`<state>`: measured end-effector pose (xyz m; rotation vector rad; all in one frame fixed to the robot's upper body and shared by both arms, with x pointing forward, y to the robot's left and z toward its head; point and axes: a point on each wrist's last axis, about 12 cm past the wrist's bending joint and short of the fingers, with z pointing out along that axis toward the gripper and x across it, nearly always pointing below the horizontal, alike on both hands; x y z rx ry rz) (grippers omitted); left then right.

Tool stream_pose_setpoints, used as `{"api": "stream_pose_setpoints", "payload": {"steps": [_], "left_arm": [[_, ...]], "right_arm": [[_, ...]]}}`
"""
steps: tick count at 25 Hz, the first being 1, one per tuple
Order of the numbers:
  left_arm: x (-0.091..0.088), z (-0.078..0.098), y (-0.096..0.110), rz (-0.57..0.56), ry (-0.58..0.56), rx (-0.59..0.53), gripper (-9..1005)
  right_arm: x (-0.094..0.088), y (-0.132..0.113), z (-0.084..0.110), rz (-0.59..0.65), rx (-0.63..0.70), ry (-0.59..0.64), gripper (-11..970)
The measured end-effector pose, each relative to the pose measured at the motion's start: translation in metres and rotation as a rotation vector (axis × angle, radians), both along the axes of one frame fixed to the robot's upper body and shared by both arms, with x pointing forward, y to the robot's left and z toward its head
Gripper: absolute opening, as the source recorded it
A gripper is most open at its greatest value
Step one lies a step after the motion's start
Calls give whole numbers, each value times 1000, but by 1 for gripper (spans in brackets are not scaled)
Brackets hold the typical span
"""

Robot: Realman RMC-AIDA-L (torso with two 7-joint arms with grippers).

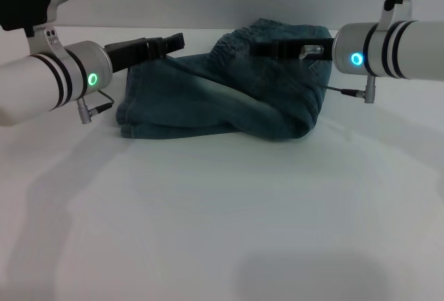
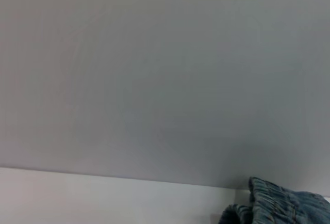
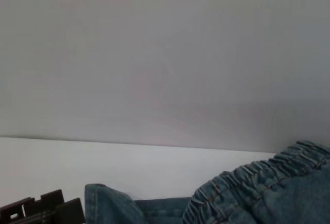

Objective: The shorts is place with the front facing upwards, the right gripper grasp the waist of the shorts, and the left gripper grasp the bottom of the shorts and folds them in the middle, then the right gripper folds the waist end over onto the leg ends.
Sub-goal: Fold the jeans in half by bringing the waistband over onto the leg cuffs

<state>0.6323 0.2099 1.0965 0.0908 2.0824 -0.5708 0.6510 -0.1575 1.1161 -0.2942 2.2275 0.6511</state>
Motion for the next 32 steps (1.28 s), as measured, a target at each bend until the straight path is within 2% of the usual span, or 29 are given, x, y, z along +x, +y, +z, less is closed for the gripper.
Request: {"api": "stream_pose_setpoints", "payload": {"steps": [25,32], "left_arm": [[4,5,-6,-21,-19,10,827],[4,6,-5,-19,-20,9,827]], "right_arm": [[10,14,-15,2,-73,61,608],[12,18,-14,-6,-65,87,603]]}}
